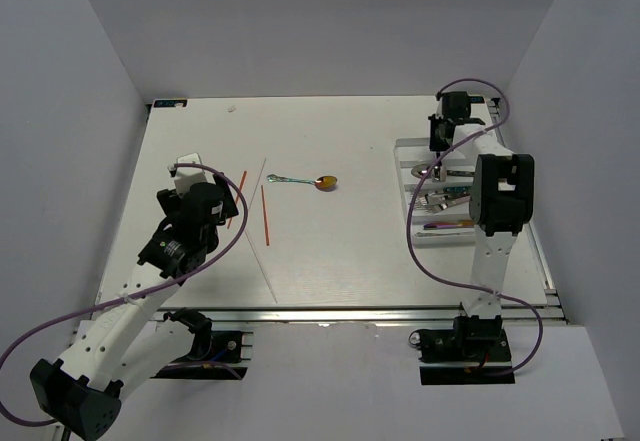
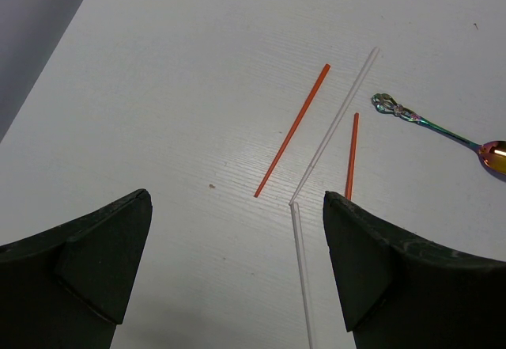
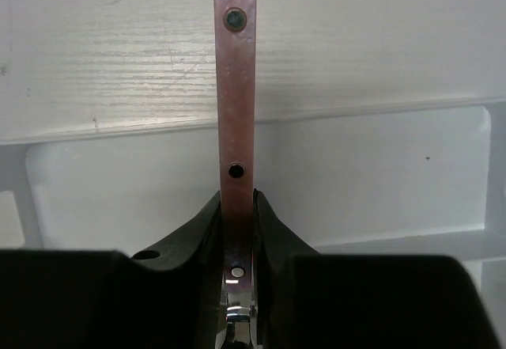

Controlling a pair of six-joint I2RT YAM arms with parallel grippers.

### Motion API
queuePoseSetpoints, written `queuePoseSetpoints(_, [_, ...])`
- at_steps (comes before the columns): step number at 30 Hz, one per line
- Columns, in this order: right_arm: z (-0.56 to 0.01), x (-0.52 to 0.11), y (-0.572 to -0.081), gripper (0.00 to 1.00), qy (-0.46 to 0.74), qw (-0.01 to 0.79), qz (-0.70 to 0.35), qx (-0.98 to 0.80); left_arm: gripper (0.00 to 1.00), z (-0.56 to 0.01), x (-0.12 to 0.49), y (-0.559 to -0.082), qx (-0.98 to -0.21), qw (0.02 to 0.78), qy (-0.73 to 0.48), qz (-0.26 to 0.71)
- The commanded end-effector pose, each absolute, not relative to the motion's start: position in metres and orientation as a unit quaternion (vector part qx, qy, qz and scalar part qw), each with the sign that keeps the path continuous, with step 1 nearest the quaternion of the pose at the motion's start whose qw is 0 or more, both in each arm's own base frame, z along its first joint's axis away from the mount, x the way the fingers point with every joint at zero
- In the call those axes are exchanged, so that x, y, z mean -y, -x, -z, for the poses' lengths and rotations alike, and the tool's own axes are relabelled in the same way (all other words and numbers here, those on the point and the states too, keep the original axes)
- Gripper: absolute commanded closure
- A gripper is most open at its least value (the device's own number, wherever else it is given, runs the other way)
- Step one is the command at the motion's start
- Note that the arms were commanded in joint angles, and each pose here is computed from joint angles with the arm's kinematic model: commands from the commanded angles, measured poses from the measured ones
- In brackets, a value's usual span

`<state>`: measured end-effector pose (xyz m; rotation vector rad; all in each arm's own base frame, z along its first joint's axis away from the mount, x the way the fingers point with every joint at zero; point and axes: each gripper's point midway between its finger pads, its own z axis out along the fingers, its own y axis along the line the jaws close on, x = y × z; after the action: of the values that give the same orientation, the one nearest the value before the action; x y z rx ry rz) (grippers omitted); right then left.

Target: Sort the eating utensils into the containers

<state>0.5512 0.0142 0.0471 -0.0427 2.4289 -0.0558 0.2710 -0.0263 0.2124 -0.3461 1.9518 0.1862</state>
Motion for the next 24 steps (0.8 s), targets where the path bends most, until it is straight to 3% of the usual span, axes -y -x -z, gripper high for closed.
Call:
queuePoseSetpoints(1, [-0.13,-0.005,-0.565,1.0,-0.039,0.435,0.024,-0.899,0.02,-0.214,0.025,-0.27,-0.82,0.548,0.147,-0.077])
queuePoseSetpoints(6, [-0.164,0.003,-0.552,1.0,-0.151,0.475,-0.015,-0.867,0.02,-0.216,0.025,-0.27,-0.818,0.55,0.148,-0.075])
queuePoseSetpoints(8, [-0.179,0.014,-0.545,1.0,-0.262,0.494,-0.028,-0.829,0.02,-0.217,0.025,-0.269,-0.818,0.551,0.148,-0.073])
queuePoseSetpoints(11, [-0.159,0.033,-0.515,1.0,-0.433,0.473,-0.023,-0.767,0.02,-0.218,0.024,-0.269,-0.817,0.553,0.149,-0.072])
queuePoseSetpoints(15, [-0.124,0.03,-0.485,1.0,-0.568,0.418,-0.054,-0.707,0.02,-0.221,0.024,-0.267,-0.813,0.558,0.152,-0.067])
queuePoseSetpoints(19, [-0.086,0.017,-0.466,1.0,-0.638,0.365,-0.094,-0.672,0.02,-0.224,0.023,-0.265,-0.81,0.563,0.155,-0.063])
queuePoseSetpoints(24, [-0.086,0.026,-0.462,1.0,-0.68,0.381,-0.102,-0.618,0.02,-0.226,0.024,-0.264,-0.809,0.565,0.154,-0.056])
